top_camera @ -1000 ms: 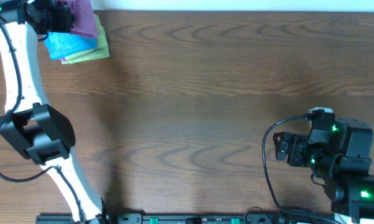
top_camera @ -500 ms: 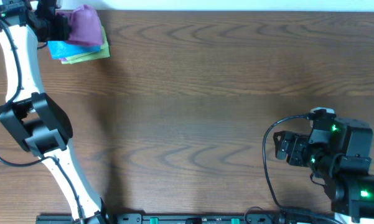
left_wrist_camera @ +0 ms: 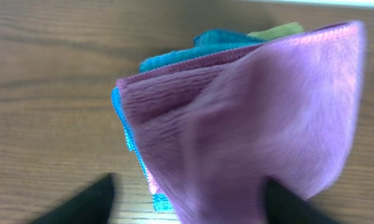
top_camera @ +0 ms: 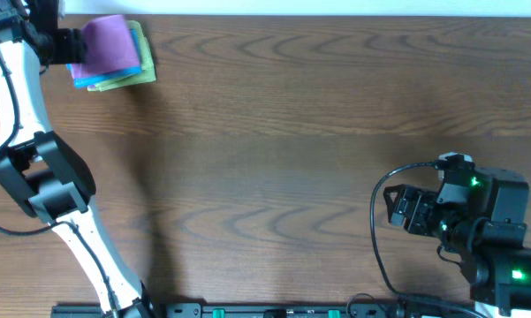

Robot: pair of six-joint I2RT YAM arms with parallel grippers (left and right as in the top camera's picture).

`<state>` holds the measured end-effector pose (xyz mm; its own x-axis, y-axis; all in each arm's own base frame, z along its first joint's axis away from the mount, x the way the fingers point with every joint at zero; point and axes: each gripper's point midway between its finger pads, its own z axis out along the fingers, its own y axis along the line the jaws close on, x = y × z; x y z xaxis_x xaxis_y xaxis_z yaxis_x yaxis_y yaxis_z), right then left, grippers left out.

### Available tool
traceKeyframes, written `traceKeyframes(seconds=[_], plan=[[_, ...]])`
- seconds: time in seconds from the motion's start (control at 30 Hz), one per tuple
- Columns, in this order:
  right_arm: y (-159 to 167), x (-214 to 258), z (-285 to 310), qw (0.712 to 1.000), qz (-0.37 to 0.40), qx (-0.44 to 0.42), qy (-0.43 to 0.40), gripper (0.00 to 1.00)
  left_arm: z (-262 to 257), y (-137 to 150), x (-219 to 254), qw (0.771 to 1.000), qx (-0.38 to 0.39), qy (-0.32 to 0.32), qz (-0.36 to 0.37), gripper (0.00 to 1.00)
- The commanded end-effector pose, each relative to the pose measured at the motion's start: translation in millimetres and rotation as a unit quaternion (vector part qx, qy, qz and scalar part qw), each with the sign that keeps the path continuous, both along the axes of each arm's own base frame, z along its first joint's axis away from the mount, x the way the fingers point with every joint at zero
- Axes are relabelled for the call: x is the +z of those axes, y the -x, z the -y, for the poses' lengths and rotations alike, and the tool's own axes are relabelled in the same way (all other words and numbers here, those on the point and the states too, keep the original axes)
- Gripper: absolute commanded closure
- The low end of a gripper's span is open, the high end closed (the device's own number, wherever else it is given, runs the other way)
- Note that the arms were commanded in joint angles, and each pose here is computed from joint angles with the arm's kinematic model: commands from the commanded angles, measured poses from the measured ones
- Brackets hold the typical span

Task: Fold the cloth
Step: 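Lower the purple cloth onto the stack and open the left gripper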

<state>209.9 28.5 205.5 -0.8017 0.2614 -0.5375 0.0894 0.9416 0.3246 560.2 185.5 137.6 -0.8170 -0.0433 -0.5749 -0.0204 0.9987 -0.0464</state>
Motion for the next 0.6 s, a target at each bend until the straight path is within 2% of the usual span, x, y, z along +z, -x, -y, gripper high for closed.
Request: traceKeyframes(seconds=[0.0,0.13,0.33,0.37,0.4,0.47,0.5,0.53,0.57], plan=[[0.6,1.5,-5.9,1.000,-0.001,0.001,-0.025,0.16,-18.2,-3.3,-16.7,0.999,0.048,-0.015,-0.015,0.04],[0.8,2.2,-8.3,0.999,-0.001,0.005,-0.031,0.17,-37.0,-6.6,-11.4,0.994,0.108,-0.034,-0.004,0.05],[-0.1,3.0,-8.7,0.999,0.002,0.006,-0.032,0.17,-38.8,-10.4,7.4,0.989,0.144,-0.015,0.019,0.05],[-1.2,3.8,-8.6,0.999,0.005,0.006,-0.032,0.17,-37.3,-11.2,16.9,0.989,0.145,-0.013,0.028,0.02],[-2.1,4.4,-8.5,0.999,0.007,0.006,-0.031,0.16,-36.2,-10.9,29.1,0.988,0.147,-0.013,0.038,0.13],[-4.3,6.0,-8.0,0.999,0.013,0.006,-0.030,0.16,-32.3,-8.3,54.8,0.988,0.145,-0.018,0.057,0.48],[-5.6,6.9,-7.5,0.999,0.016,0.006,-0.029,0.16,-30.1,-5.5,67.2,0.987,0.144,-0.020,0.065,0.88],[-7.3,8.2,-7.3,0.999,0.021,0.006,-0.028,0.16,-25.3,-1.3,81.5,0.987,0.142,-0.018,0.072,0.94],[-9.4,9.7,-6.5,0.999,0.026,0.005,-0.026,0.16,-15.7,1.9,95.2,0.988,0.131,-0.010,0.080,0.94]])
